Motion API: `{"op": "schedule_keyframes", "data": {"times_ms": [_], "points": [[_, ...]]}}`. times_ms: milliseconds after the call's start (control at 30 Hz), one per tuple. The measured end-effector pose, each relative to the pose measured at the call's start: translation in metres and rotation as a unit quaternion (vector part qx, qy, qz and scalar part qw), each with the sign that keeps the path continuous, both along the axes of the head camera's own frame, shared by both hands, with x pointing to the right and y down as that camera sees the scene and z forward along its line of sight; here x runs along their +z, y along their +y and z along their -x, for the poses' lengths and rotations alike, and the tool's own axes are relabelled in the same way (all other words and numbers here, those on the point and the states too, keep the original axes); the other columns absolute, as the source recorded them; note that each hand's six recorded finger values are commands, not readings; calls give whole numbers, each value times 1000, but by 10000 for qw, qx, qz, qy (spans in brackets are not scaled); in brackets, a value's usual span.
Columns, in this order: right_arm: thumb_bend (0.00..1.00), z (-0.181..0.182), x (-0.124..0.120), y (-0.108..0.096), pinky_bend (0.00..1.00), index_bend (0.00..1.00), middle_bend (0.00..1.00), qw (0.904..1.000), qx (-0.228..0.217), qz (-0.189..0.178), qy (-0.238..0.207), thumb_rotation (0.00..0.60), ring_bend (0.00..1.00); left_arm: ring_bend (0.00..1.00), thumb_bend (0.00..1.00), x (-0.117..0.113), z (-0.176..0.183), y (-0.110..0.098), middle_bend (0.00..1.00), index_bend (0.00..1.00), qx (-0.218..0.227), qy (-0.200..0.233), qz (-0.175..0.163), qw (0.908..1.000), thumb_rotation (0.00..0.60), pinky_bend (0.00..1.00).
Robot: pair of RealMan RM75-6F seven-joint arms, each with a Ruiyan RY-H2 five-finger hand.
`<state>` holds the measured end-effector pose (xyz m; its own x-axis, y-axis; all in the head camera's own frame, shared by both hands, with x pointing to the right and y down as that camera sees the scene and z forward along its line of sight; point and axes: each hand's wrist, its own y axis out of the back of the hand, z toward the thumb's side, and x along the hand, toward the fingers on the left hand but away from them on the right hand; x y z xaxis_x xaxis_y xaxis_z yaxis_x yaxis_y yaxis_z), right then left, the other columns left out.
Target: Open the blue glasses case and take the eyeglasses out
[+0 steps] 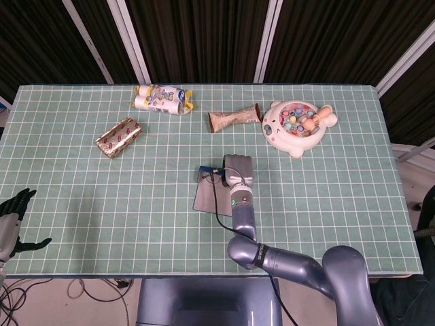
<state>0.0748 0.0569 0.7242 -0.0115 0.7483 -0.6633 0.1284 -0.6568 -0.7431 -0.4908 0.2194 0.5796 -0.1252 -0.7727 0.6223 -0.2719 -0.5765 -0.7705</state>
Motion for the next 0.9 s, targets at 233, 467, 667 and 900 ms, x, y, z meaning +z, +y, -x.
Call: {"op": "schedule_keyframes", "data": {"times_ms": [233, 467, 667, 900], "points": [[483, -13, -13, -1, 769, 612, 847, 10000, -29, 6, -57, 600, 811, 0, 74, -1, -1, 1, 0, 0, 28, 9, -19, 10000, 600, 0], [484, -35, -22, -7, 769, 612, 847, 9997, -175, -147, 122, 600, 811, 0, 74, -1, -2, 2, 0, 0, 0, 45, -23, 10000, 600, 0], [484, -47, -26, -9, 769, 612, 847, 9988, -364, -278, 180, 600, 808, 0, 74, -1, -2, 2, 0, 0, 11, 46, -21, 10000, 600, 0], [485, -53, -30, -11, 769, 613, 846, 9980, -475, -415, 86, 600, 805, 0, 74, -1, -3, 2, 0, 0, 5, 51, -21, 10000, 600, 0]]}}
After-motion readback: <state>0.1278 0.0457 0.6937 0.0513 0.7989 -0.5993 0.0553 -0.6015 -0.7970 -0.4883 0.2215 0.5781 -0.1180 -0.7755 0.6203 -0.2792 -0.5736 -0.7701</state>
